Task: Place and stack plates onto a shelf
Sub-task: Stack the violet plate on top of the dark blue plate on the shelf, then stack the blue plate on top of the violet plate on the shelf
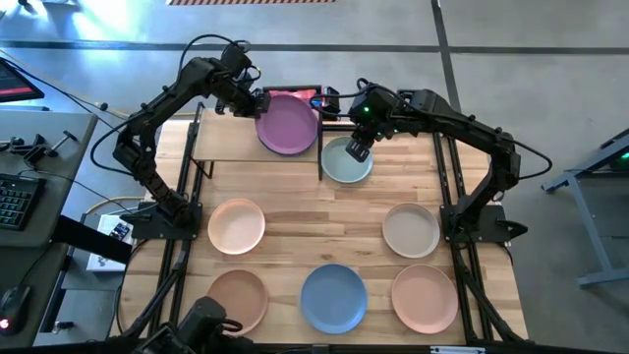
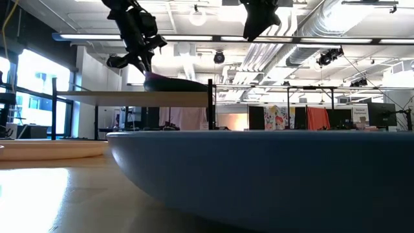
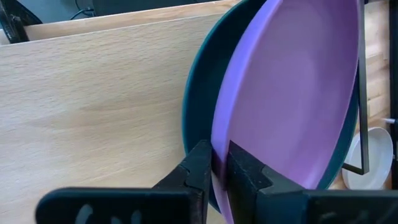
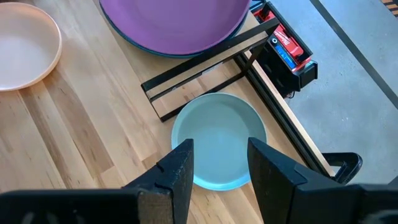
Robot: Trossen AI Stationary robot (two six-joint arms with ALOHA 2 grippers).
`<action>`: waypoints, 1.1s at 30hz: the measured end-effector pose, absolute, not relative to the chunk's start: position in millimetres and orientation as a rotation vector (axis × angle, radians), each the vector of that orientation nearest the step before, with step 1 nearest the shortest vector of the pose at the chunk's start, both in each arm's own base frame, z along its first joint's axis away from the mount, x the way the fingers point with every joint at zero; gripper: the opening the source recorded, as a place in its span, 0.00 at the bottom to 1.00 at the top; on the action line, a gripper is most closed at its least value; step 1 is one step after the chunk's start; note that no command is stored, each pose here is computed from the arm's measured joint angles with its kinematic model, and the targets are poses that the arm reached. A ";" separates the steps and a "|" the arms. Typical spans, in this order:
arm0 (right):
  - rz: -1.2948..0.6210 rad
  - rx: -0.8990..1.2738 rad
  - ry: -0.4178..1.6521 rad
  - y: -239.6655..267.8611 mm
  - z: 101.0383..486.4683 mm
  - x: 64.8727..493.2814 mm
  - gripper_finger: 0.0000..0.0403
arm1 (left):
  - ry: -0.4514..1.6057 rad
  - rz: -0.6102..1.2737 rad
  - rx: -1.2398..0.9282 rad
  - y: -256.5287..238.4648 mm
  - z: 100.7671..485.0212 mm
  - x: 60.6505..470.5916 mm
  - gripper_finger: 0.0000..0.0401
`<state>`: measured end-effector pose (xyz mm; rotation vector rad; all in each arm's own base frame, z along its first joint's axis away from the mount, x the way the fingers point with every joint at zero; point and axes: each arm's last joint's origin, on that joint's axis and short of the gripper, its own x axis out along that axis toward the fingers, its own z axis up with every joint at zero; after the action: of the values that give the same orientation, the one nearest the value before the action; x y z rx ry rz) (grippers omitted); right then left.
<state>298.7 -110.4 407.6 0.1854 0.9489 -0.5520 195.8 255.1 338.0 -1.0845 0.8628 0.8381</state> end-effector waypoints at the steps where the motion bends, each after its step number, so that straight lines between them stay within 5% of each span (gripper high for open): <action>1: -0.552 0.185 0.949 -110.4 407.6 298.7 0.32 | 0.863 0.838 -1.085 255.1 338.0 195.7 0.08; 13: -0.551 0.183 0.950 -110.4 407.6 298.7 0.32 | 0.895 0.852 -1.124 251.1 336.6 194.8 0.21; 33: -0.476 0.230 1.146 -102.6 398.3 284.2 0.32 | 1.034 0.730 -1.029 227.8 334.5 211.0 0.21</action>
<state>284.2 -102.6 398.3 0.2300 1.1459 -0.4760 211.0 227.8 334.5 -1.0293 1.0338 0.7303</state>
